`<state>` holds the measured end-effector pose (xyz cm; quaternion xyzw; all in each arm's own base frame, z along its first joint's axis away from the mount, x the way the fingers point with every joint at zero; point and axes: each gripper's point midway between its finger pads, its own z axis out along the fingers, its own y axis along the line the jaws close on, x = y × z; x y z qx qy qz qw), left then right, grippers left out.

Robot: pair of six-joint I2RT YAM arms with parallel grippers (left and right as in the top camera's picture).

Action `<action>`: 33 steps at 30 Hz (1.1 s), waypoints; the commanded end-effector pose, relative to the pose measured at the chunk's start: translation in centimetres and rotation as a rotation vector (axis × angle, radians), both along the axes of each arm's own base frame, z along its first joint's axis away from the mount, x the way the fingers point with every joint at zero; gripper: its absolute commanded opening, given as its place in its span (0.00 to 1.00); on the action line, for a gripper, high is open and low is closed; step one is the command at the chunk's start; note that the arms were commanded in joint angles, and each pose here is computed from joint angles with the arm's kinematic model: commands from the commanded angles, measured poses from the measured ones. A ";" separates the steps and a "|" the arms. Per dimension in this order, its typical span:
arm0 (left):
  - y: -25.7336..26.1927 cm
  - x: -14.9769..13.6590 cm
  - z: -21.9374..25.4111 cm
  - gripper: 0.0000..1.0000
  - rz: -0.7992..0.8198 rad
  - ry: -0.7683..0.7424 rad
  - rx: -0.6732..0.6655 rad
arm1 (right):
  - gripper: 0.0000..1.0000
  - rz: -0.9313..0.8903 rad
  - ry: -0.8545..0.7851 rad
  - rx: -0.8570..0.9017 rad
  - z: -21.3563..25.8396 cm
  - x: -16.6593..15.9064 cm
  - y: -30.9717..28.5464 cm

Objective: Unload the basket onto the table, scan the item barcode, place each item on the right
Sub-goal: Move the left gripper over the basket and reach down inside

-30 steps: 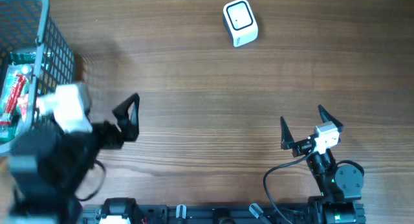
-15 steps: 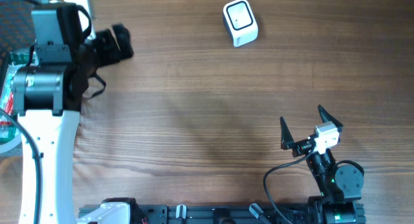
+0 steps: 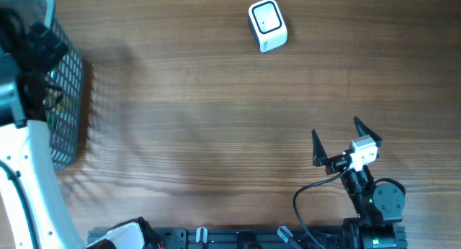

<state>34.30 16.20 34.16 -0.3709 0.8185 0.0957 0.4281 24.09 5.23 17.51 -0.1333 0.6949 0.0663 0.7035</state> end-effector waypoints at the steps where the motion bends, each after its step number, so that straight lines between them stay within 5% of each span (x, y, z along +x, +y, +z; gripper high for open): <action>1: 0.4 -0.8 0.1 1.00 -0.056 0.007 -0.041 | 1.00 0.008 -0.004 -0.008 0.0 0.0 0.1; 8: 2.1 -3.7 -3.7 1.00 -0.005 0.182 -0.098 | 1.00 0.007 -0.004 -0.008 0.0 0.0 0.1; 16: 5.5 -3.4 -8.0 1.00 0.030 0.304 -0.143 | 0.99 0.008 -0.004 -0.008 0.0 0.0 0.1; 25: 7.4 -1.4 -8.2 1.00 -0.001 0.177 -0.221 | 1.00 0.008 -0.004 -0.008 0.0 0.0 0.1; 33: 9.9 -2.7 -9.2 1.00 0.046 0.202 -0.221 | 1.00 0.007 -0.004 -0.008 0.0 0.0 0.1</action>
